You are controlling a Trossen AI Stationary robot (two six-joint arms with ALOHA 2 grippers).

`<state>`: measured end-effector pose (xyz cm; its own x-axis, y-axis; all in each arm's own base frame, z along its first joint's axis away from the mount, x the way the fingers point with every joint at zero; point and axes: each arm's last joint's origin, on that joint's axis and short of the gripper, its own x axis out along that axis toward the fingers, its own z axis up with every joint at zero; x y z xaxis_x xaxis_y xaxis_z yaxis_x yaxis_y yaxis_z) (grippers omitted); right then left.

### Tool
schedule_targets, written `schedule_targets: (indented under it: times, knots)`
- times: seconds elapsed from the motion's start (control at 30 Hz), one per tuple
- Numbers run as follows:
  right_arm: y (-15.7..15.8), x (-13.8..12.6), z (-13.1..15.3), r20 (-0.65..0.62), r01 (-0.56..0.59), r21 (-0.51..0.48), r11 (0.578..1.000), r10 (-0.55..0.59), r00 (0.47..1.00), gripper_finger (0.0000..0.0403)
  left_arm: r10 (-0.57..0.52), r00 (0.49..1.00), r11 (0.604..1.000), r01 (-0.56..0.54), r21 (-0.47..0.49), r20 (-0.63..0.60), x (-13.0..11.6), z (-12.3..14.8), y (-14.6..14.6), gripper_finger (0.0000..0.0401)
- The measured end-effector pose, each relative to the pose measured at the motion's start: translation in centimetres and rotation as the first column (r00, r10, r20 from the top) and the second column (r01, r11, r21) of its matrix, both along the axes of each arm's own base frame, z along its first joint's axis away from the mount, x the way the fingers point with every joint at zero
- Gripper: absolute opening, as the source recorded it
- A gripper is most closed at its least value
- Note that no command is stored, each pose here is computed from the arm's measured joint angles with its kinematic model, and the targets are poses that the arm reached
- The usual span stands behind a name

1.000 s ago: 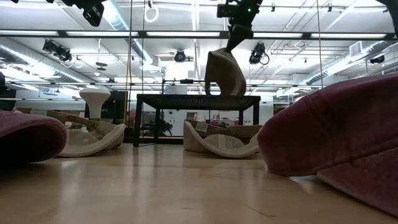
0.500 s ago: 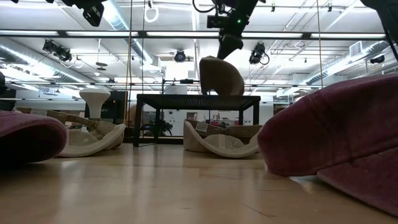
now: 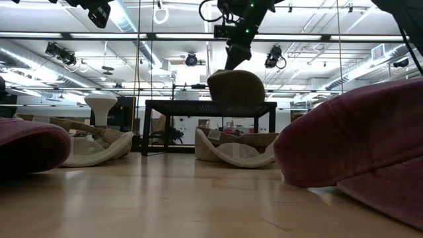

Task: Pick & Place hat
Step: Put the right brown cap on the shelf

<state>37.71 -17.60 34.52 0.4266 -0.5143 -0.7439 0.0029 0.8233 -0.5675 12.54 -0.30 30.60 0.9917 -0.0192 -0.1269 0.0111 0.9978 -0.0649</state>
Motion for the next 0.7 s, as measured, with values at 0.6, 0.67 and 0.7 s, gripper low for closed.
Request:
schedule_targets:
  times: [0.6,0.67,0.7]
  knots:
    - [-1.1,-0.1,-0.5,0.078,0.081,0.107,0.991,-0.089,0.993,0.0000,0.000,1.000,1.000,0.000,0.000,-0.001,0.0,0.0,0.0,0.0014]
    - [-1.2,0.0,-0.9,0.093,0.071,0.125,0.990,-0.083,0.992,0.0000,0.000,1.000,1.000,0.000,0.000,0.000,0.0,0.0,0.0,0.0014]
    - [-1.3,0.1,-1.2,0.104,0.073,0.134,0.988,-0.087,0.991,0.0000,0.000,1.000,1.000,0.000,0.000,-0.001,0.0,0.0,0.0,0.0014]
